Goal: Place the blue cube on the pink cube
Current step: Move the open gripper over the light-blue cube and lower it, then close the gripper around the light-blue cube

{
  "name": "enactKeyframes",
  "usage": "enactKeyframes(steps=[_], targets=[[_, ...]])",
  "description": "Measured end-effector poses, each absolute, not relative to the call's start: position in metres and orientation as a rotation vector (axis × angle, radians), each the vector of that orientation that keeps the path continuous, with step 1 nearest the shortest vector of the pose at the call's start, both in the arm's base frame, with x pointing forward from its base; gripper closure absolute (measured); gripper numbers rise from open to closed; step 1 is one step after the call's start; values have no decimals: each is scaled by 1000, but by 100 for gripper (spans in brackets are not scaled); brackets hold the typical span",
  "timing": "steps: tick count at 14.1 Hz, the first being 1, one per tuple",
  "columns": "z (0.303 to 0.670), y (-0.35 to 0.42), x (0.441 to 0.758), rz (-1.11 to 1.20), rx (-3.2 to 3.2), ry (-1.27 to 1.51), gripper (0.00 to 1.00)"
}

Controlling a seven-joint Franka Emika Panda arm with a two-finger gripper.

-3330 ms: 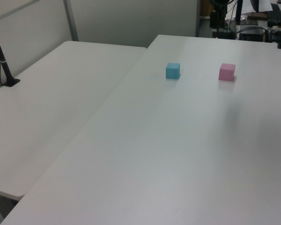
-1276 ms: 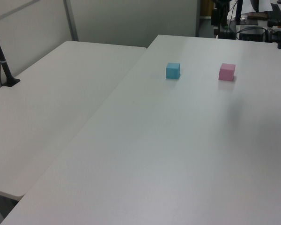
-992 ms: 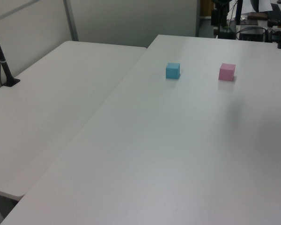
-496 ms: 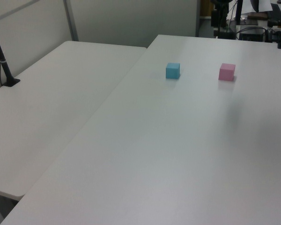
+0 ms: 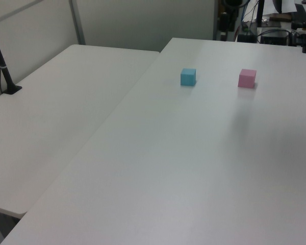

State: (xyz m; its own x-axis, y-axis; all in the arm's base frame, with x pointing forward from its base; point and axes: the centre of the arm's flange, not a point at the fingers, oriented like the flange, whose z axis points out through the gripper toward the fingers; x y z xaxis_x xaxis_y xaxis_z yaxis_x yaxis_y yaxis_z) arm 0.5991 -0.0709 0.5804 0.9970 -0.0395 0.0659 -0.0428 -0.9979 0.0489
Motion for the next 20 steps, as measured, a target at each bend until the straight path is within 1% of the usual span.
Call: enactKeyframes(steps=[1,4,6,8,12,14,15,20], targets=[[566,-76,617,173,3078,-69,0],[502,-97,678,307,3033,-95,0],[472,-111,702,380,3002,-109,0],[440,-123,718,450,2970,-119,0],[363,-155,739,540,2896,-128,0],[337,-161,743,522,2881,-74,0],[330,-162,744,517,2877,-49,0],[328,-169,743,497,2861,34,0]])
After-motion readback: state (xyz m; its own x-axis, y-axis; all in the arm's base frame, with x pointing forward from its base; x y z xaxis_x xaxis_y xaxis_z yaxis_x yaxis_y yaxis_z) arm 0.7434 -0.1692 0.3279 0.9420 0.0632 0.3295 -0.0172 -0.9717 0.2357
